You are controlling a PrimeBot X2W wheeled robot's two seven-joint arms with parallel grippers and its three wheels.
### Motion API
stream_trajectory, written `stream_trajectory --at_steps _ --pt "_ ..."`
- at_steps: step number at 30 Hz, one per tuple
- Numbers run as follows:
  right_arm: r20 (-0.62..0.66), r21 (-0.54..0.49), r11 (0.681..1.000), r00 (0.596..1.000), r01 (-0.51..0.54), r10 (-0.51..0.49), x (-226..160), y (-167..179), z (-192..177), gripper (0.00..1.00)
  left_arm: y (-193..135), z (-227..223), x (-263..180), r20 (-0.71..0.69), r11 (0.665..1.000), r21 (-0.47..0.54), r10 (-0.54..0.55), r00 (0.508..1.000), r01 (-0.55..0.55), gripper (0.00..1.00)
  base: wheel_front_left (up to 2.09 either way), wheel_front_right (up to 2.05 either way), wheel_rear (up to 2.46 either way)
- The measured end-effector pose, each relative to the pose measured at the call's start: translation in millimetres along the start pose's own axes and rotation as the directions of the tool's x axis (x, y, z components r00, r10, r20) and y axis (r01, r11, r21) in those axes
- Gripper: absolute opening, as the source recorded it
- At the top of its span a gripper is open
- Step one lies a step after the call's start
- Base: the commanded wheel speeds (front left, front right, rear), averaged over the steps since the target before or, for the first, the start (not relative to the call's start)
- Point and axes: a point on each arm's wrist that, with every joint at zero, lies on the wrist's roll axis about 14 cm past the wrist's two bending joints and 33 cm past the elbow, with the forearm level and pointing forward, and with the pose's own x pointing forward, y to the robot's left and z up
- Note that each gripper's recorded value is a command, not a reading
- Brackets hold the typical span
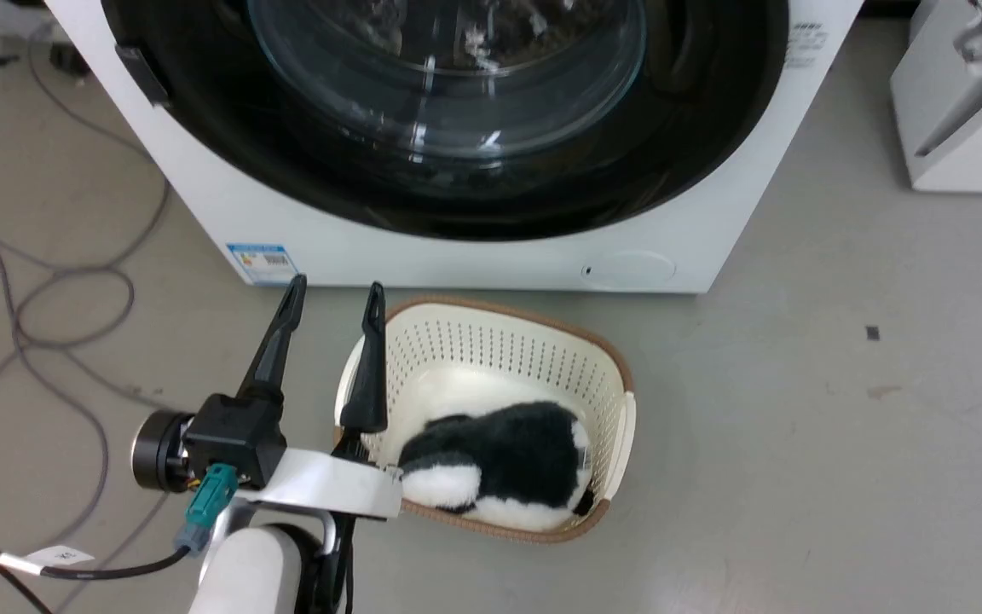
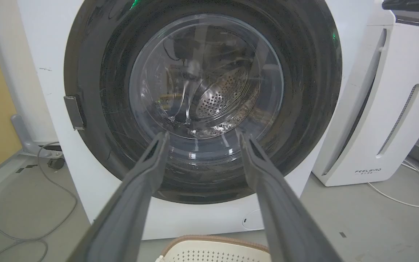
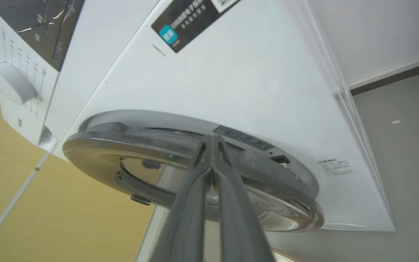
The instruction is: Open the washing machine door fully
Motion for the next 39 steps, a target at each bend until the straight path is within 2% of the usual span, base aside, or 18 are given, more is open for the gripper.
stream_trajectory --at_steps 15,24,39 --pt "-0.214 0.01 0.999 0.976 -0.045 0.047 60.4 16.4 -39.0 0.0 4.5 -14.9 27.2 0.013 1.0 -0.003 -0.001 1.0 0.001 1.0 0.0 0.0 0.0" --pt "-0.309 0.021 0.998 0.949 -0.061 0.064 78.5 22.9 -51.7 0.0 3.6 -24.5 35.7 0.013 1.0 -0.022 -0.004 1.0 0.005 1.0 0.0 0.0 0.0" --pt "-0.493 -0.011 0.996 0.867 -0.086 0.07 55.1 33.4 -77.5 0.0 -1.3 -13.5 36.0 0.04 1.0 -0.028 -0.013 0.999 0.015 1.0 0.0 0.0 0.0"
